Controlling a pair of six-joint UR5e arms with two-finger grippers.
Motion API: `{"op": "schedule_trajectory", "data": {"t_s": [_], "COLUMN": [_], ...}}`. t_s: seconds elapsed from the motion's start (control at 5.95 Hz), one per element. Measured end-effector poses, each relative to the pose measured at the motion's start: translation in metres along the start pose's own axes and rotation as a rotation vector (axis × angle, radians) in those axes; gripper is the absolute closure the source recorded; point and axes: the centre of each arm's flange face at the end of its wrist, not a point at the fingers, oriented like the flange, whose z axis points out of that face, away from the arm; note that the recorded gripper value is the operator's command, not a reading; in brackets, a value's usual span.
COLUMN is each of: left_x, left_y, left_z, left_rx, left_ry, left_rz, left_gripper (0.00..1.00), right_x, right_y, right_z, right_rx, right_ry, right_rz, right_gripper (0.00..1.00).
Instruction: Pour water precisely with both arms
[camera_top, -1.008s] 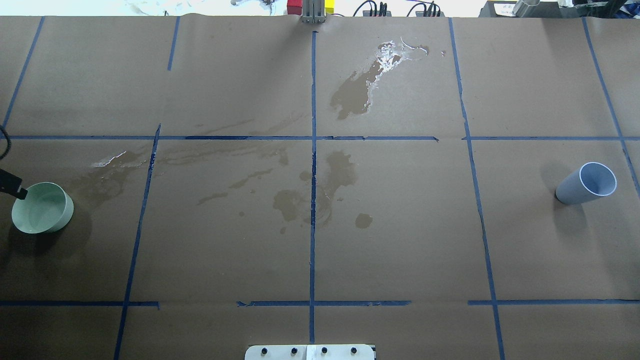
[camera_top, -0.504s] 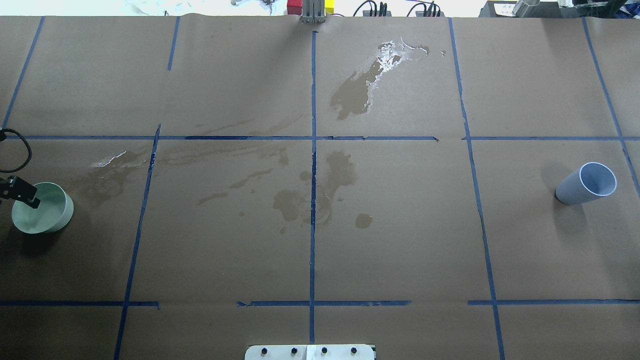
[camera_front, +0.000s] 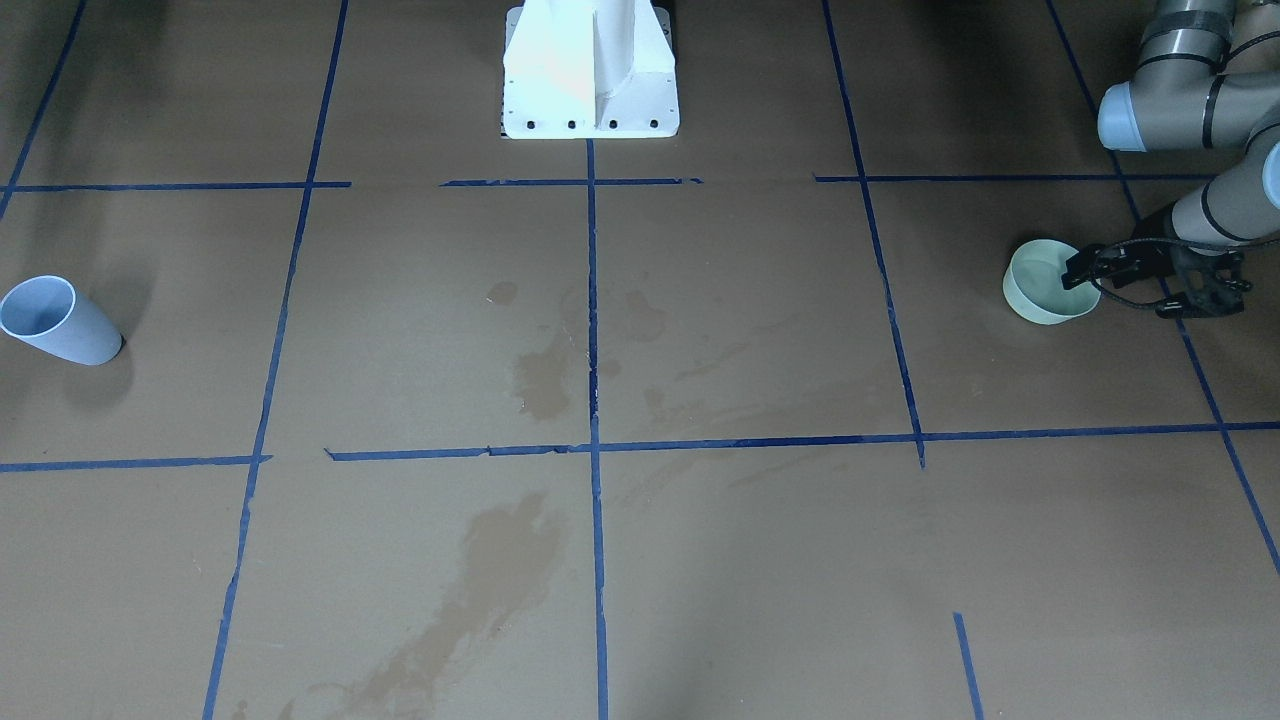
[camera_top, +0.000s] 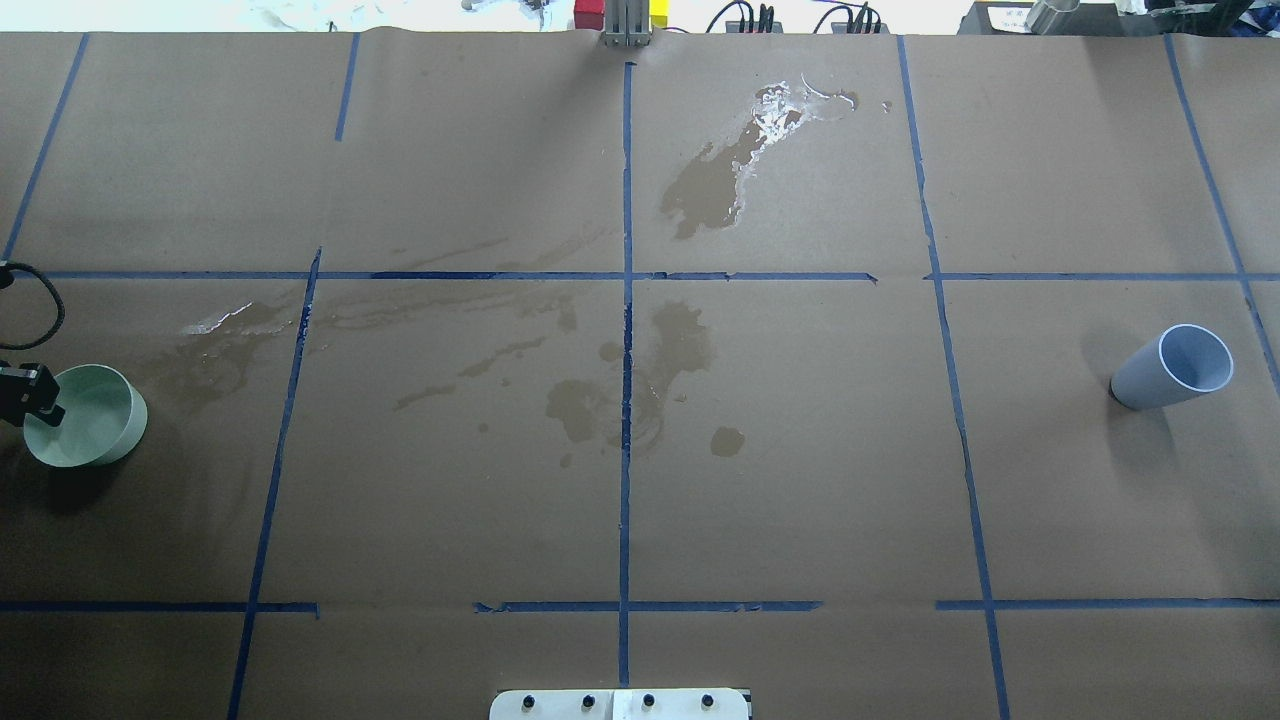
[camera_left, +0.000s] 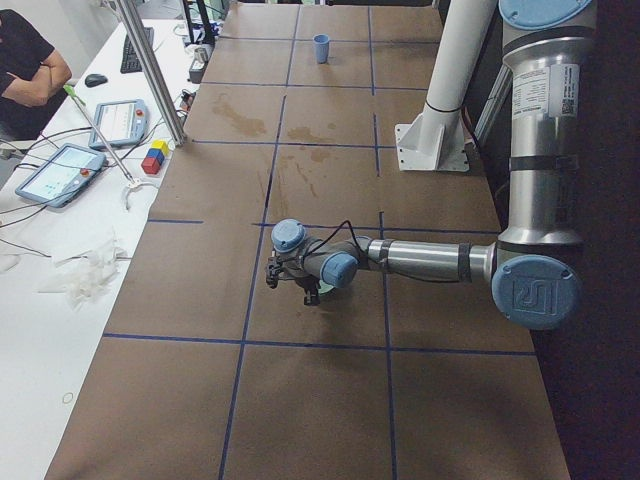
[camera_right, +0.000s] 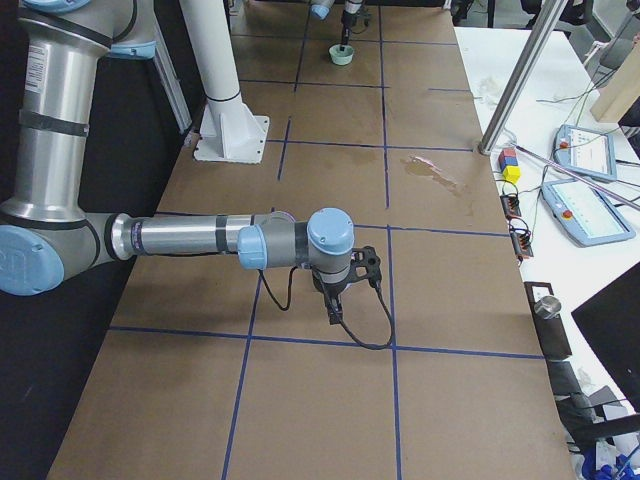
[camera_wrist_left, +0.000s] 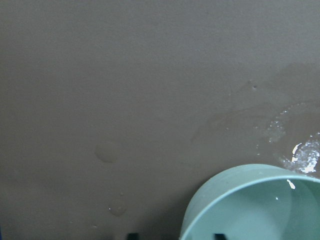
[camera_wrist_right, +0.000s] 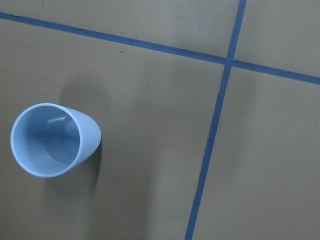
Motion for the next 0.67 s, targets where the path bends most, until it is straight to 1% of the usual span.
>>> {"op": "schedule_trajectory", "data": {"t_s": [0.17,0.34,0.5,0.67], "left_x": [0.0,0.002,0.01,0.036], "left_y": [0.0,0.0,0.0,-0.003], "left_z": [0.0,-0.001,-0.007,-0.023], "left_rx": [0.001,0.003,0.012,0.026], "left_ry": [0.001,0.003,0.018,0.063], "left_rz": [0.001,0.003,0.015,0.022], "left_gripper": [0.93,1.0,1.0,1.0], "right_x": [-0.003,-0.005,-0.006,-0.007], "right_y": [0.0,0.0,0.0,0.001], "right_z": [-0.003,-0.005,-0.006,-0.008], "right_rx": [0.005,0.009,0.011,0.014], "right_ry": [0.0,0.0,0.0,0.0], "right_rz": [-0.006,-0.009,-0.01,-0.012], "right_gripper": [0.0,0.0,0.0,0.0]}}
